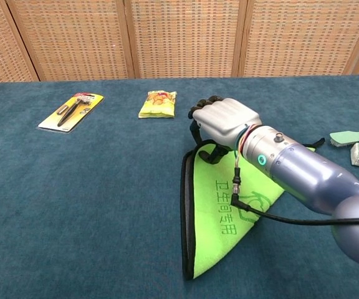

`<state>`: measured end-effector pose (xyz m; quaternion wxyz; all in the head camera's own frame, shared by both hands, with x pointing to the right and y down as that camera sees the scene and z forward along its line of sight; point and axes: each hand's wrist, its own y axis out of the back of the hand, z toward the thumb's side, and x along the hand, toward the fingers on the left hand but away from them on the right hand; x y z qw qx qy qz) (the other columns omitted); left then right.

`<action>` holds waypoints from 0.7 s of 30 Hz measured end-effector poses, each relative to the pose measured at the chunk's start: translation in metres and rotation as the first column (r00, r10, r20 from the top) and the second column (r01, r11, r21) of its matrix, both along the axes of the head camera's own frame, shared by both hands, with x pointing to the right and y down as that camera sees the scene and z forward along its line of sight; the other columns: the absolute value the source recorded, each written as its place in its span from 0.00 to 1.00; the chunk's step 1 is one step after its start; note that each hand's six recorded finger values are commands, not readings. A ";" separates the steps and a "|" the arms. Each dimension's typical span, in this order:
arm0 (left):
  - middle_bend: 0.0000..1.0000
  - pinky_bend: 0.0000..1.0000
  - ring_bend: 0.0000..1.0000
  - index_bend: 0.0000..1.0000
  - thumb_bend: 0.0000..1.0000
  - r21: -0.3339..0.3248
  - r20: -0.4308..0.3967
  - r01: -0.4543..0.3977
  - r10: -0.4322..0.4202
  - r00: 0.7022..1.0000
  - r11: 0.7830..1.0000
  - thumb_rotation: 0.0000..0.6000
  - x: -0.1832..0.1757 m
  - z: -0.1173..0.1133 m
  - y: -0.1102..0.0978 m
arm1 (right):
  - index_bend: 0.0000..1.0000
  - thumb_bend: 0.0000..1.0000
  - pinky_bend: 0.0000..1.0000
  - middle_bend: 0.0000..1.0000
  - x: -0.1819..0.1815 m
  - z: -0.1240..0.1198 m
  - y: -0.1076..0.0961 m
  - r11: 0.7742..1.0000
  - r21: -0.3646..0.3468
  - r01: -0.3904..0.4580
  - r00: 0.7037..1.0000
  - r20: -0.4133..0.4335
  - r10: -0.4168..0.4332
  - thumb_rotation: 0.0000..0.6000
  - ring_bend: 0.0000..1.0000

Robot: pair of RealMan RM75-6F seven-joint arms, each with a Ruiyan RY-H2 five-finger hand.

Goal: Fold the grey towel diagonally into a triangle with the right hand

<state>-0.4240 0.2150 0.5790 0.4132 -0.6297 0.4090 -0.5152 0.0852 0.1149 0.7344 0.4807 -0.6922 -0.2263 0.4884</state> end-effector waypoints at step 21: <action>0.00 0.00 0.00 0.00 0.16 -0.006 0.000 -0.008 0.008 1.000 1.000 1.00 0.002 0.001 0.001 | 0.64 0.45 0.00 0.11 0.002 0.009 -0.005 1.000 -0.005 -0.015 1.000 -0.026 0.015 1.00 0.00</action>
